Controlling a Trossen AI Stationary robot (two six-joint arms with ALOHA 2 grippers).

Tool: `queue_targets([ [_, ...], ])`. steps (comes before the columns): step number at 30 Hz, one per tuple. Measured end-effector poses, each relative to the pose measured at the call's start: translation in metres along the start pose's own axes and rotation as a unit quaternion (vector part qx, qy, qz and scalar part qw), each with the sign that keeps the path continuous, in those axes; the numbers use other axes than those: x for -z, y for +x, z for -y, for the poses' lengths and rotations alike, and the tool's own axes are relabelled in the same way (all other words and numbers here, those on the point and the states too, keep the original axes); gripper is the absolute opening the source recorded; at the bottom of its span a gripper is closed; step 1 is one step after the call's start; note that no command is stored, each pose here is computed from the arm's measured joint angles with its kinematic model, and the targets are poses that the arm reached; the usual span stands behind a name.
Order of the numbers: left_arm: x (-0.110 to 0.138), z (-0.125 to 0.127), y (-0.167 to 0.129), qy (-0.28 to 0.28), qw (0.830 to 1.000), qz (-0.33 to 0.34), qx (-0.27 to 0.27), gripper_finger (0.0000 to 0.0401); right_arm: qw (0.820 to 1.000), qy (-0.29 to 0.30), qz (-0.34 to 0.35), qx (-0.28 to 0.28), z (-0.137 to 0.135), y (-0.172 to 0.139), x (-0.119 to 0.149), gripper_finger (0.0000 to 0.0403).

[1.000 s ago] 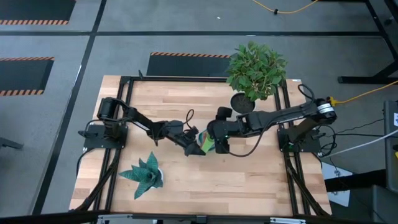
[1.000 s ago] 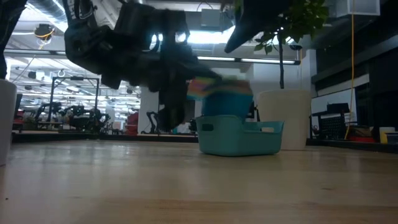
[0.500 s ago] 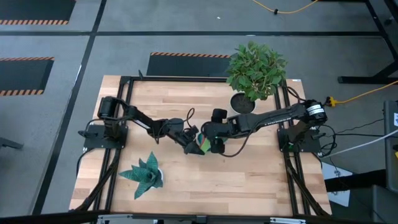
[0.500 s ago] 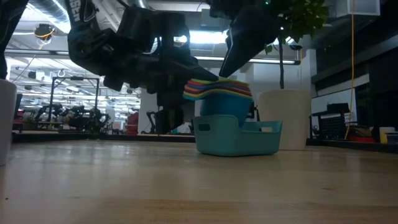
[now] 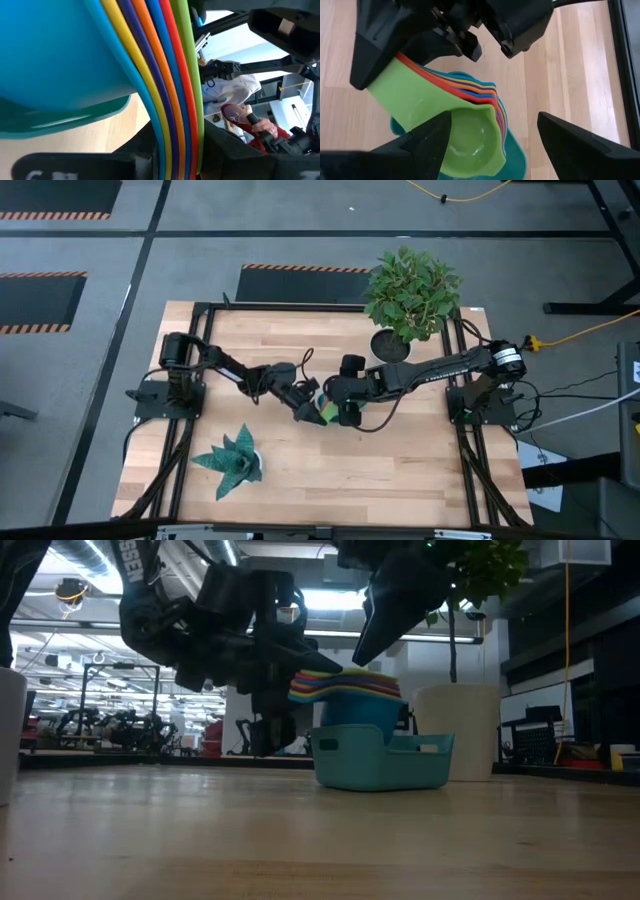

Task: Nest measuring cups in basket
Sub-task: Put the stacked measuring cups into the green bin

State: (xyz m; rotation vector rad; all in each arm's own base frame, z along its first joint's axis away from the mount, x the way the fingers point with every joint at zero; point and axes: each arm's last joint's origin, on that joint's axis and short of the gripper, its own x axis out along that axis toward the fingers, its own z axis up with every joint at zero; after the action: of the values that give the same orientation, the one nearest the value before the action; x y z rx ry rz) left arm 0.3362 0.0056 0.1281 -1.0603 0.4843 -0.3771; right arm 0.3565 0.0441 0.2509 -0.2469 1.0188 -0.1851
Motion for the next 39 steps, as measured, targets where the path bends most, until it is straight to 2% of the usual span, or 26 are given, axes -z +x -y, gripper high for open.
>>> queue_targets([
  [7,0.0,-0.01,-0.003,-0.02,1.0,-0.019,-0.011,0.0081,1.0,0.001,0.003,0.0,0.0,0.0,-0.001,0.03],
  [11,-0.003,-0.007,-0.002,-0.01,1.0,-0.016,0.0,0.0081,1.0,0.005,0.005,0.002,0.003,0.001,-0.001,0.03],
  [19,0.001,-0.01,-0.003,-0.031,0.999,-0.044,-0.006,0.0081,1.0,0.012,0.004,0.006,0.008,0.003,-0.001,0.03],
  [39,0.002,-0.011,-0.003,-0.072,0.996,-0.046,-0.011,0.0099,1.0,0.016,0.004,0.001,0.008,0.003,-0.001,0.03],
])
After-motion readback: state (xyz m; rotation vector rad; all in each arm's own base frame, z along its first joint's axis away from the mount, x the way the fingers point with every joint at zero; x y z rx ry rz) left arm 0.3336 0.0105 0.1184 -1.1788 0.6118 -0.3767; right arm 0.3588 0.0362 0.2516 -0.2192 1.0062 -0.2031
